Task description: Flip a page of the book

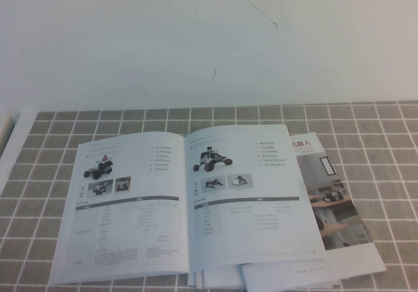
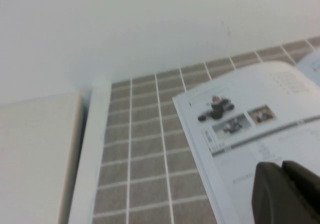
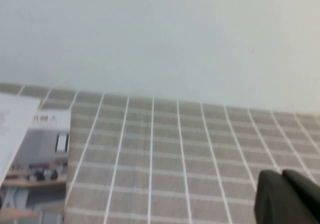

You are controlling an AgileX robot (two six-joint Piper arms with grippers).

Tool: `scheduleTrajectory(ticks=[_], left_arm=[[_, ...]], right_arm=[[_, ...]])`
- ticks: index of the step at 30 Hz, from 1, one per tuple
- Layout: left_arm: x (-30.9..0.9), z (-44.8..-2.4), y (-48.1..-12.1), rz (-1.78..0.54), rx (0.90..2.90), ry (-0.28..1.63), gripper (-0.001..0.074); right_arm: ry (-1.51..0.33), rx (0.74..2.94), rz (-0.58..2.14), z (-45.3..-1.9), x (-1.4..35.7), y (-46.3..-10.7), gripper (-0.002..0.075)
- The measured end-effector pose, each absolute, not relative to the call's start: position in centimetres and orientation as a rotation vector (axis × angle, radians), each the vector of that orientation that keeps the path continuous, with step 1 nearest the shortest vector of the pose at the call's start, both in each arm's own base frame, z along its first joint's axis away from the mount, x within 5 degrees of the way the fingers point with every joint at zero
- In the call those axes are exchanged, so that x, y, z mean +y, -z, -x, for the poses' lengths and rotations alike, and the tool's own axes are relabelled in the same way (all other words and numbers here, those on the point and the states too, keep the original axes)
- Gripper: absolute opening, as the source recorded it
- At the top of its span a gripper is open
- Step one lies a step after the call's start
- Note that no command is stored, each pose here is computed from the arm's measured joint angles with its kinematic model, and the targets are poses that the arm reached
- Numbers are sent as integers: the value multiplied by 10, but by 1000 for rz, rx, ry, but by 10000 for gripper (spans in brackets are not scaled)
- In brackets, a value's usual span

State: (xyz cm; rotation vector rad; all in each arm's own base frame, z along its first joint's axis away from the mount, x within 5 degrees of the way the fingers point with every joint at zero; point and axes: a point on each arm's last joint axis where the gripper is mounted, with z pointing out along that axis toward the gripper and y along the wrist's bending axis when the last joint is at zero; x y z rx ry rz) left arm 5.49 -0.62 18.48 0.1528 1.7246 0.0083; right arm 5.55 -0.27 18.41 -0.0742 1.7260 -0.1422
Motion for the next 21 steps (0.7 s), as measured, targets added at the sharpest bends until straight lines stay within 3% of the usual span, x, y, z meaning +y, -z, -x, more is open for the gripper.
scheduleTrajectory(ticks=[13, 21], left_arm=[[3, -53, -224, 64, 1294, 43, -4], [5, -51, -229, 107, 1236, 72, -4]], right_arm=[[113, 1354, -1, -54, -4, -218, -3], [112, 1285, -7, -53, -4, -224, -3]])
